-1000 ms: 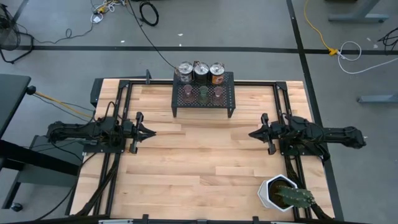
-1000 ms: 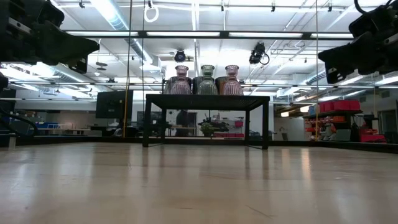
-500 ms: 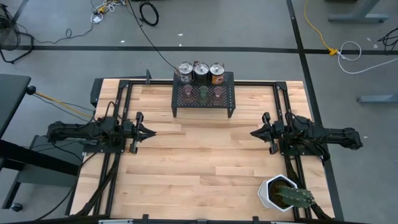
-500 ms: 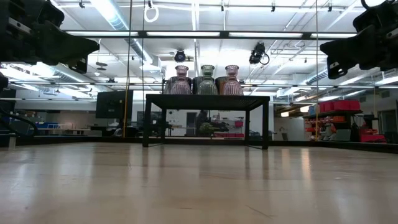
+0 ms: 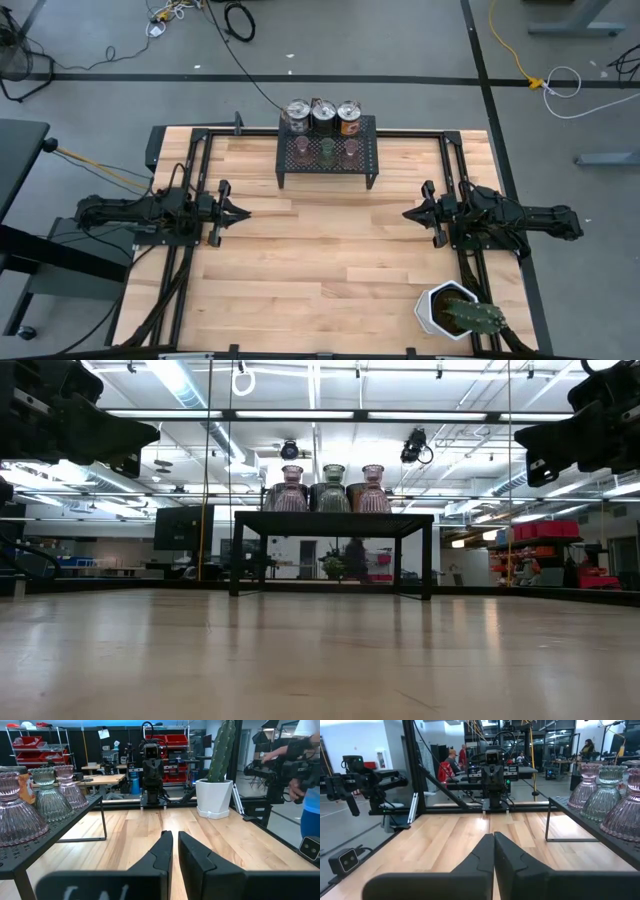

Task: Pick & Place candle stick holders
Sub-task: Adjust the silver scented candles

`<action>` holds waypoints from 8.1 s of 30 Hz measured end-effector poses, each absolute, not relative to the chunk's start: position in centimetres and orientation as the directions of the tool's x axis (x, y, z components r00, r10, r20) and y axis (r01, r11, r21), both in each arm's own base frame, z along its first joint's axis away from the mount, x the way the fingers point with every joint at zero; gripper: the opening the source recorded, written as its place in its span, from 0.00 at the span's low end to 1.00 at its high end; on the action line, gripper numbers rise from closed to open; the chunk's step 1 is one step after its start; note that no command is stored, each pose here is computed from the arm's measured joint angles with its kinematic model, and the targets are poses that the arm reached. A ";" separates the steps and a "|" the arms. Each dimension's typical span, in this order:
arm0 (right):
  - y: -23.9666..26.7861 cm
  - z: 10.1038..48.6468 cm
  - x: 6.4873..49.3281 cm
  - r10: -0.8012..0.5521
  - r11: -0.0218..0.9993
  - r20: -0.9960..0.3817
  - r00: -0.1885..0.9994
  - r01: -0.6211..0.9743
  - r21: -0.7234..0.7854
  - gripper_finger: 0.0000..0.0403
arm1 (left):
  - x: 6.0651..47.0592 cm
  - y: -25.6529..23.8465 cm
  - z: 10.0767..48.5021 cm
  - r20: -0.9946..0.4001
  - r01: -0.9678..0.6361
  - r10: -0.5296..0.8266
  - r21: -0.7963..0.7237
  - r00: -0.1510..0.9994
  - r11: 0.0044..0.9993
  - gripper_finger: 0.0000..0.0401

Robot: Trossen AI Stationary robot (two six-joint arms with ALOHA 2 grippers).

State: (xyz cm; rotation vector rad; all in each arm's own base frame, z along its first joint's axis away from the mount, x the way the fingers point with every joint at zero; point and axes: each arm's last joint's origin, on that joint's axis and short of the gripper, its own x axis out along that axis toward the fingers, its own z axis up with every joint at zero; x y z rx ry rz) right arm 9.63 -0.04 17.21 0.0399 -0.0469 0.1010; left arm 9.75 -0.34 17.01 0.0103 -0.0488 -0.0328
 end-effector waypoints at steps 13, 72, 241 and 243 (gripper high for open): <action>0.0 17.2 9.6 0.099 0.994 0.048 0.994 -0.101 0.037 0.02 | 9.7 -0.3 17.0 0.049 0.032 -0.033 0.011 0.998 0.999 0.09; 0.0 17.2 9.6 0.099 0.994 0.048 0.994 -0.100 0.036 0.02 | 8.9 0.2 21.1 0.229 -0.072 0.155 -0.332 0.961 0.941 0.01; 0.0 17.2 9.6 0.099 0.994 0.049 0.994 -0.100 0.036 0.02 | 22.7 22.8 29.6 -0.577 -0.622 0.584 0.161 0.571 0.767 0.01; 0.0 17.2 9.6 0.099 0.994 0.049 0.994 -0.100 0.036 0.02 | 22.4 22.3 30.2 -0.571 -0.626 0.581 0.143 0.581 0.767 0.01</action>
